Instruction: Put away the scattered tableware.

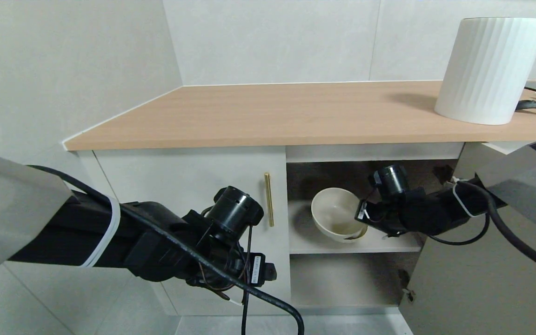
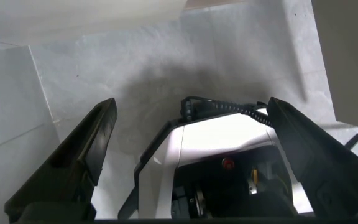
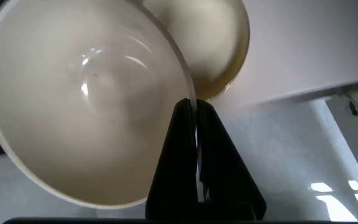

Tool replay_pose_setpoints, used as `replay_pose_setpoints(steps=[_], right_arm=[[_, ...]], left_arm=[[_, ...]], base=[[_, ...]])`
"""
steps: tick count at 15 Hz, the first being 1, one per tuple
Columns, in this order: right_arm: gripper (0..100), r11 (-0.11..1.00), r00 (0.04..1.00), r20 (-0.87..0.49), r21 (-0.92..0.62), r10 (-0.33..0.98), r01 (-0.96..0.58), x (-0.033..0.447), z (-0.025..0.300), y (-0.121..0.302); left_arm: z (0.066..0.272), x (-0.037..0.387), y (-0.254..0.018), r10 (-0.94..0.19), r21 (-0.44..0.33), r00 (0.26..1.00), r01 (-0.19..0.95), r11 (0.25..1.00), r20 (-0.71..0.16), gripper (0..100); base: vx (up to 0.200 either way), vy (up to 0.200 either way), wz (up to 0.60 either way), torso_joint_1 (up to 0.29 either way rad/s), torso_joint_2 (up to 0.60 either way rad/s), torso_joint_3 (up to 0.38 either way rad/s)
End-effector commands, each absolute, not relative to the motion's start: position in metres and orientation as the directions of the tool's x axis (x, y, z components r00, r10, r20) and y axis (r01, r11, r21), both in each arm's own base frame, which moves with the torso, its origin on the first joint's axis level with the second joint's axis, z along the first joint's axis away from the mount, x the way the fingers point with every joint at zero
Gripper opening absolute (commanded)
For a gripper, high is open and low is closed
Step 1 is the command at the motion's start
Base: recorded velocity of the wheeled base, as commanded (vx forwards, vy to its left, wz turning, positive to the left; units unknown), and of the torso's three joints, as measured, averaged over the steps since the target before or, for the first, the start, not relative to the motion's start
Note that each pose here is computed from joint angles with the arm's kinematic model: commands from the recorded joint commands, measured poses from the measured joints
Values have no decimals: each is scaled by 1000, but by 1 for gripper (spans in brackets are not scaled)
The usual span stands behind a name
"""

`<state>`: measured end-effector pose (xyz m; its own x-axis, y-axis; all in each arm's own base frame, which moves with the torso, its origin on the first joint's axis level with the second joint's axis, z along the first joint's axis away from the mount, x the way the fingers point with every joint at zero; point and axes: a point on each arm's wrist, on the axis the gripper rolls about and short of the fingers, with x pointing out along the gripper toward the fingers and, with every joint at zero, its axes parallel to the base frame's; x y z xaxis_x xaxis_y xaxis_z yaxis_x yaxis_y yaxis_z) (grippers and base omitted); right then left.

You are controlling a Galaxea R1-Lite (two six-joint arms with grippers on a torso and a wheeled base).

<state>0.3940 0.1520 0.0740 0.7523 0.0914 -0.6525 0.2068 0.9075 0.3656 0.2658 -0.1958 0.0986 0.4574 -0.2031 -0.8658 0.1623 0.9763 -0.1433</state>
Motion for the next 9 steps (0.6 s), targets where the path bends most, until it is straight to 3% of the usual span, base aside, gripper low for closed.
replay_pose_setpoints(steps=[1, 9], right_arm=[[0, 894, 767, -639, 370, 47, 254, 405, 69, 148], [0, 885, 767, -641, 350, -12, 307, 417, 57, 138]], left_arm=[[99, 266, -196, -203, -144, 458, 162, 976, -865, 100], [99, 266, -196, -203, -144, 458, 162, 976, -865, 100]], base=[[0, 0, 0, 0, 0, 0], [0, 0, 0, 0, 0, 0]])
